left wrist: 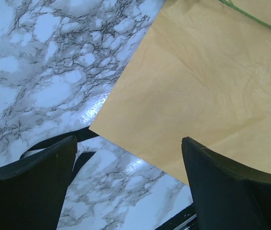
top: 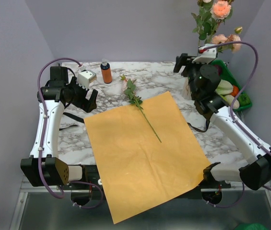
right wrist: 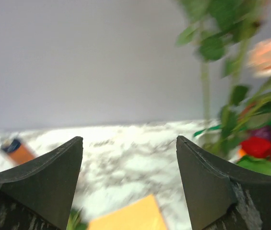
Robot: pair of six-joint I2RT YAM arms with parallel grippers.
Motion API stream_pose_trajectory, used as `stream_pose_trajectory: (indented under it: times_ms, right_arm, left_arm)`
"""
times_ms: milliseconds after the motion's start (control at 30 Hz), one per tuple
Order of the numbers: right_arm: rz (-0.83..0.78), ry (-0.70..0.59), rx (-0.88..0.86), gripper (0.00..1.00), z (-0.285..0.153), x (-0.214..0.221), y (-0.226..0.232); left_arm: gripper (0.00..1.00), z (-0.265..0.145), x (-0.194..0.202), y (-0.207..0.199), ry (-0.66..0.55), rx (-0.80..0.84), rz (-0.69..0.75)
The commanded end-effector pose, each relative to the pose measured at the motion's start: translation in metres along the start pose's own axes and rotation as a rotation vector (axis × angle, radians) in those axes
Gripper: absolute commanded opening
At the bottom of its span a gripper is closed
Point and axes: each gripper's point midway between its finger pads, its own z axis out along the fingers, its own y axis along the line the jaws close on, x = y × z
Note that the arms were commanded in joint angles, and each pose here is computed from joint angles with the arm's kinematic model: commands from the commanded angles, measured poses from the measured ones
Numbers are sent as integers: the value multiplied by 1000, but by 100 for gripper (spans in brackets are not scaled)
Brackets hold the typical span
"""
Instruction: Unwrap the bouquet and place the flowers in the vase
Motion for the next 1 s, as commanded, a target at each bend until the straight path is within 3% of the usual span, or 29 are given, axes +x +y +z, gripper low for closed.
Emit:
stream_pose_trajectory:
  times_ms: [0,200,400,967]
  right_arm:
    - [-30,207,-105,86,-36,66,38]
    - [-92,464,-263,86,-61,158,96]
    - [-204,708,-300,86,-54,242,120]
    - [-317,969,-496,81,-48,351,168]
  left_arm:
    - [99,-9,-5,-9,-37,15,7]
    - [99,-14,-4,-14,-47,18,4]
    - [99,-22,-5,-18,-58,5,12]
    - [99,-22,-1,-18,-42,4,12]
